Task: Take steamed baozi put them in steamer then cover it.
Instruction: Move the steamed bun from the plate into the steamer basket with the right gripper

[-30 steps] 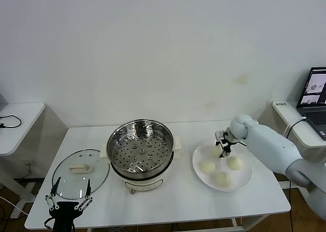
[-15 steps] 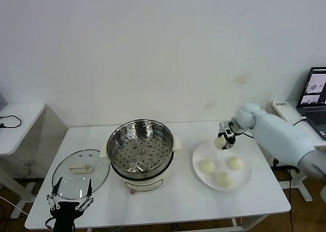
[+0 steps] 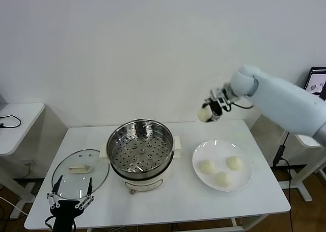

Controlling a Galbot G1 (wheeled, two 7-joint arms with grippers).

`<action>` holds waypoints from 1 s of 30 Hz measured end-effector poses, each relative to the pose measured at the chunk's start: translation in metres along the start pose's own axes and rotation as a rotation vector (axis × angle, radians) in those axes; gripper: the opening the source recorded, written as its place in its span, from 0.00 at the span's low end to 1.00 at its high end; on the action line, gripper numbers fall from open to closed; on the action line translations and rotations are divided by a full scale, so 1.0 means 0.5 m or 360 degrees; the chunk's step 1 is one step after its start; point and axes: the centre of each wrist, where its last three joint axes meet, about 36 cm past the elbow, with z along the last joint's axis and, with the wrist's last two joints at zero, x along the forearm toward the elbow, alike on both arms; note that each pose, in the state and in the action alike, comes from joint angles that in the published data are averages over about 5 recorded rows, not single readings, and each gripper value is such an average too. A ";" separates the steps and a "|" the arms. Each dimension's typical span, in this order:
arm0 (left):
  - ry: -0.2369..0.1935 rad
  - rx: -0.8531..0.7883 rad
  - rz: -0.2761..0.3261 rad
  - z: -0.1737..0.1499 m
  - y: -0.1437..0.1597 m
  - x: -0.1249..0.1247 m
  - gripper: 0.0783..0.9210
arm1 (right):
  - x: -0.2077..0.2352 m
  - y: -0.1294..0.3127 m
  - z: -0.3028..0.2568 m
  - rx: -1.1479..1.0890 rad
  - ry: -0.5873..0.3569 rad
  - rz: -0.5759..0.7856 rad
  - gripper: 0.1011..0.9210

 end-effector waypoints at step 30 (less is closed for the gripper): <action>0.0005 0.0018 -0.0085 -0.003 0.010 0.000 0.88 | -0.279 -0.052 -0.429 0.1236 -0.0225 -0.0151 0.64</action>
